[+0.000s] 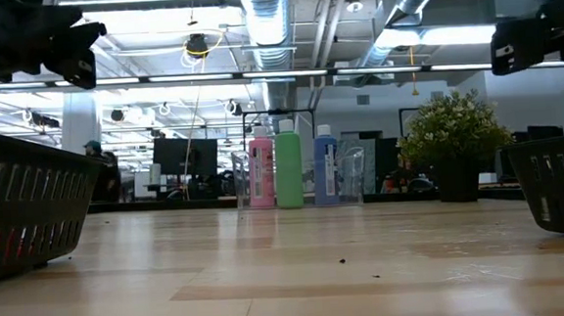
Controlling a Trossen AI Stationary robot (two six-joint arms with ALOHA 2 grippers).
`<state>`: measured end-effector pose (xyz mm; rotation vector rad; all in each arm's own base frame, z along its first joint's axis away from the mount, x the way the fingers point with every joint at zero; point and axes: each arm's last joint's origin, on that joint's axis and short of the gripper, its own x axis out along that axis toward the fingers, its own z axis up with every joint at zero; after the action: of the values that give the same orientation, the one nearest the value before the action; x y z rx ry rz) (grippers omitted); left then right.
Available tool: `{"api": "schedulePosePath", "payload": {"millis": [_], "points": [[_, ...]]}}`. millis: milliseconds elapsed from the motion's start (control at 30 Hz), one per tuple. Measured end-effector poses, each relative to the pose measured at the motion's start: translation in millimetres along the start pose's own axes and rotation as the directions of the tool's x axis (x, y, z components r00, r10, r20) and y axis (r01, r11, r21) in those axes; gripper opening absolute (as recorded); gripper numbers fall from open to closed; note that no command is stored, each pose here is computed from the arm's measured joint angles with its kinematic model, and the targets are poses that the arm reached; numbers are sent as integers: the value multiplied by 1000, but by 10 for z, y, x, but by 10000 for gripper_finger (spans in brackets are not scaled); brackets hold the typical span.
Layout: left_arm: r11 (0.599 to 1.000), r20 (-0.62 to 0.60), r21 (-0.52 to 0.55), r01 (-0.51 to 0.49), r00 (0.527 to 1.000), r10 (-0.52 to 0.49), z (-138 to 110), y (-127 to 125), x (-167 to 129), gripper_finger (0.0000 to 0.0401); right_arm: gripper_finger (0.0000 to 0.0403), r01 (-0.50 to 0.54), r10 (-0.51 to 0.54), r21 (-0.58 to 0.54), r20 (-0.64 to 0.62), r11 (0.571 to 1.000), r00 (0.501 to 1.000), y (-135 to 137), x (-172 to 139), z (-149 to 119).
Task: Pick & Place Paint Supplies
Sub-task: Return to Home Position
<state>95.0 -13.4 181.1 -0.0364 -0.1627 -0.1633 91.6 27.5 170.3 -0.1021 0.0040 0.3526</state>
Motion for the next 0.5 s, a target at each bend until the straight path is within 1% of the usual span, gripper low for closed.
{"api": "schedulePosePath", "payload": {"millis": [100, 200, 500], "points": [[999, 4, -21, 37, 999, -37, 6, 16, -2, 121, 172, 37, -37, 13, -9, 999, 999, -10, -2, -6], [997, 0, -19, 75, 997, -75, 4, 18, -3, 120, 172, 49, -49, 18, -11, 999, 999, -14, -2, -8], [996, 11, -17, 82, 997, -82, 13, 15, -3, 124, 172, 61, -59, 136, -17, 989, 998, -16, -1, -12]]}}
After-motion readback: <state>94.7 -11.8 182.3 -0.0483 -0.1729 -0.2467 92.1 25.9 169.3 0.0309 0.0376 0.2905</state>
